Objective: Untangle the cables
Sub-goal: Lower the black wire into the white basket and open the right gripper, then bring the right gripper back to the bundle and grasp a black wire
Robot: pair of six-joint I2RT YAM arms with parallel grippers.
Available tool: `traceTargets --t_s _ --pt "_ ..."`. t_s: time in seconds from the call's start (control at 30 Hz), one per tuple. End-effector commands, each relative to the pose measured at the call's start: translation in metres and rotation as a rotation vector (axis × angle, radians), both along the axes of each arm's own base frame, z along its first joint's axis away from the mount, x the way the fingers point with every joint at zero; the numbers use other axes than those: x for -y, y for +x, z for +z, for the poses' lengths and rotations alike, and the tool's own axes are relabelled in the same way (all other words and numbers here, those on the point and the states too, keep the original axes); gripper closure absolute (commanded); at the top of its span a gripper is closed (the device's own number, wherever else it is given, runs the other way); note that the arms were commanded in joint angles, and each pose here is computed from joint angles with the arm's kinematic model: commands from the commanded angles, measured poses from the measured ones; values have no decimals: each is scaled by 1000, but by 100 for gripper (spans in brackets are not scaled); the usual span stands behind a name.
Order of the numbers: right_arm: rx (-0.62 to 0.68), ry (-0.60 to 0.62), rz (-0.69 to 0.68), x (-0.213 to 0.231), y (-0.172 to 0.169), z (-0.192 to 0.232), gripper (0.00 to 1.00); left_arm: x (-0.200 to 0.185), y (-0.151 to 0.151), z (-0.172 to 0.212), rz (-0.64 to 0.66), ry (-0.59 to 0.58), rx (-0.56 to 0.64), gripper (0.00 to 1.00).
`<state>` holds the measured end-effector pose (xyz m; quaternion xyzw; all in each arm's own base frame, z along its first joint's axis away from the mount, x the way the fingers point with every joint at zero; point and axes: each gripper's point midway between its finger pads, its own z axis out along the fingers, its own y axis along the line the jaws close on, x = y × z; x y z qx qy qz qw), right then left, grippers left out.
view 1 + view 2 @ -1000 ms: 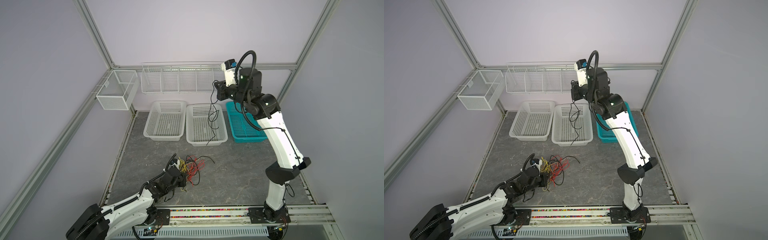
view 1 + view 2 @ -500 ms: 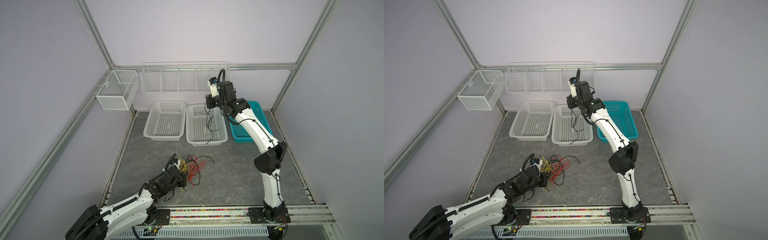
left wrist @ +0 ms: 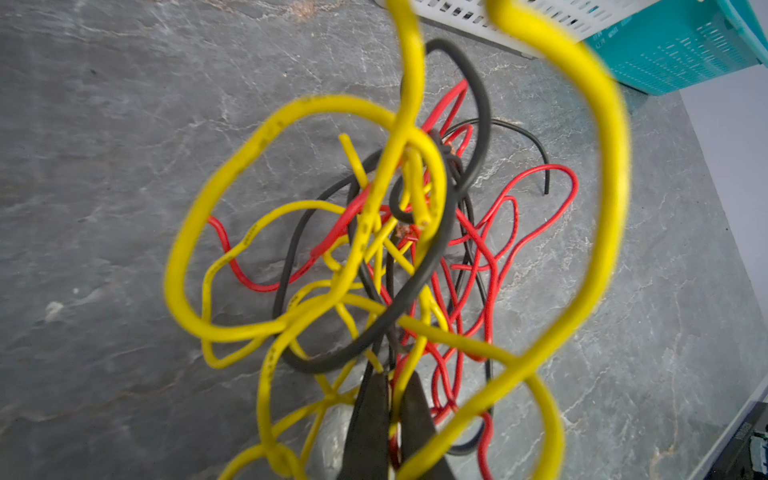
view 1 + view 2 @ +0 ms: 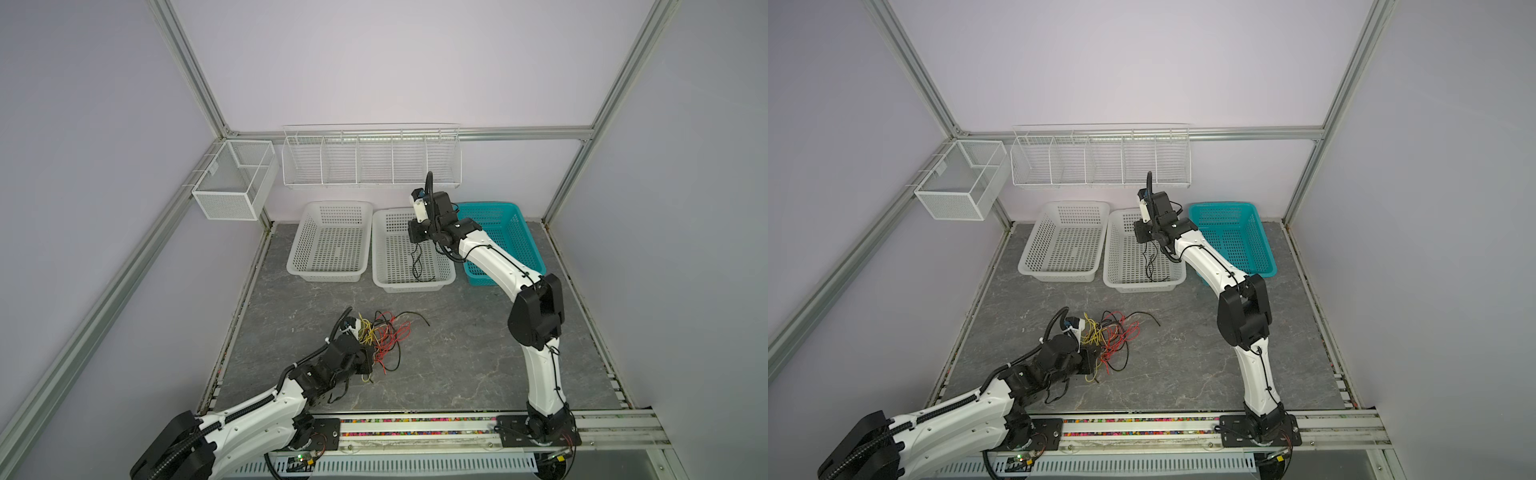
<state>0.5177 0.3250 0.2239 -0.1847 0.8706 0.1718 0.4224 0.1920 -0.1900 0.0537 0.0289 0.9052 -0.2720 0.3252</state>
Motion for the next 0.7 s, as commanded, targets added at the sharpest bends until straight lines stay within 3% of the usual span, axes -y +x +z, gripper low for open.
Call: traceTargets --t_s 0.0,0.13,0.4,0.53,0.67 --pt "34 45 -2 0 -3 21 93 6 6 15 -5 -30 37 100" --pt "15 26 -15 6 -7 21 88 6 6 15 -8 -33 37 100" --pt "22 32 -45 29 -38 65 57 13 3 19 -42 -61 33 100" --pt "9 83 -19 39 -79 90 50 22 -2 30 -84 -122 39 100" --pt "-52 180 122 33 -155 86 41 28 -6 52 -106 -213 62 100"
